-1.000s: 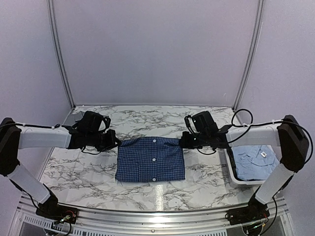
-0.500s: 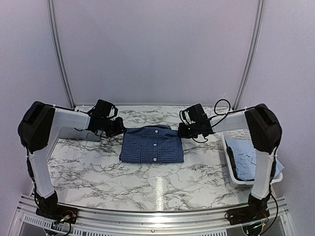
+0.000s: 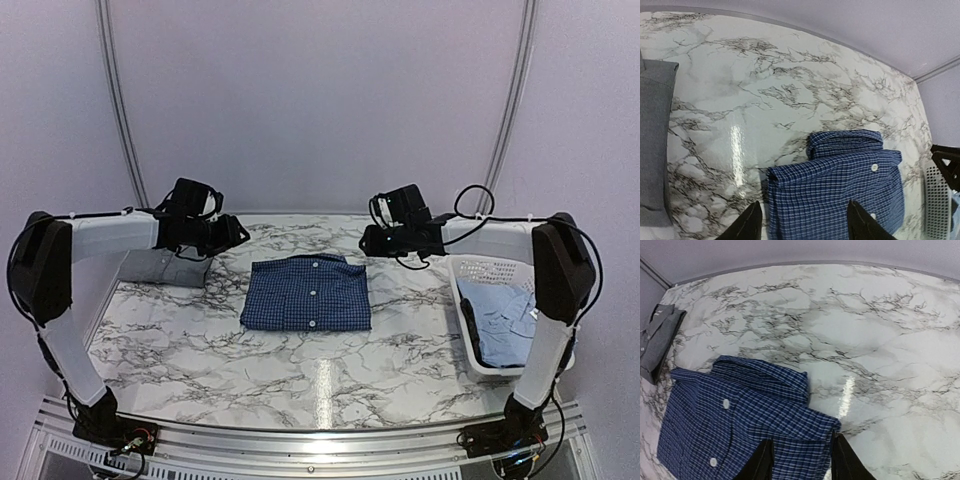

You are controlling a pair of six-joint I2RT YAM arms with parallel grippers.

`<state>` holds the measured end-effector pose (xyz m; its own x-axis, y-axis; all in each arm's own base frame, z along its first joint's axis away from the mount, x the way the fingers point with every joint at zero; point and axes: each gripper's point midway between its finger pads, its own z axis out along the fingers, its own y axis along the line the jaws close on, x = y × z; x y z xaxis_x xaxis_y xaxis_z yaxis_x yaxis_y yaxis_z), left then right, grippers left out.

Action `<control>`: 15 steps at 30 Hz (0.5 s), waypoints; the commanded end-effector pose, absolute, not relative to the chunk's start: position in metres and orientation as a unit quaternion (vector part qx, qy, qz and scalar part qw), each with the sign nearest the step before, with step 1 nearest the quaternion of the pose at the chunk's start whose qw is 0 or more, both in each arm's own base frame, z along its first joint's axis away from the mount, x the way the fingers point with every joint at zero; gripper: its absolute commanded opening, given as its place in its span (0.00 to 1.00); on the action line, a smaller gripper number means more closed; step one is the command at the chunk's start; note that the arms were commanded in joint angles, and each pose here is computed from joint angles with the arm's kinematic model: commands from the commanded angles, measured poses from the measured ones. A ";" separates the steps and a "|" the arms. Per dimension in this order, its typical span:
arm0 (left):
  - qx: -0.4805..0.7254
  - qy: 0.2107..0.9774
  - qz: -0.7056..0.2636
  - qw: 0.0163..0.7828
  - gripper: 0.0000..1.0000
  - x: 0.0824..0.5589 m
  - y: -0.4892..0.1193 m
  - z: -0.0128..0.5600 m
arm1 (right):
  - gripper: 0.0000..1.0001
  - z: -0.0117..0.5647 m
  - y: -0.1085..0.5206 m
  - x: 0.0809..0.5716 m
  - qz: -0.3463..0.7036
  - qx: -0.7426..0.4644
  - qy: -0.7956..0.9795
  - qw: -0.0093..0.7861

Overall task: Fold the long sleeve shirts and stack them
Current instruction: Fold the 2/3-rectangle-folded shirt at the center of the board, then smooth out the square-folded shirt at the center of the board.

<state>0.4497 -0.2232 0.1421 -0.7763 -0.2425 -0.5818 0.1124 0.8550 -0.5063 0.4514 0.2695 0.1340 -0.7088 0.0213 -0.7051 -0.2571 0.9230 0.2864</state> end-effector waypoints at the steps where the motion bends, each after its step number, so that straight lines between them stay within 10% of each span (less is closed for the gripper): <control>1: -0.011 0.917 -0.271 0.292 0.45 0.414 -0.242 0.126 | 0.29 0.160 0.329 0.426 0.247 -0.126 0.882 0.380; 6: 0.005 0.920 -0.292 0.263 0.18 0.407 -0.267 0.109 | 0.18 0.145 0.373 0.415 0.304 -0.167 0.872 0.345; 15: 0.014 0.930 -0.272 0.246 0.06 0.445 -0.286 0.067 | 0.15 0.095 0.384 0.446 0.317 -0.173 0.882 0.303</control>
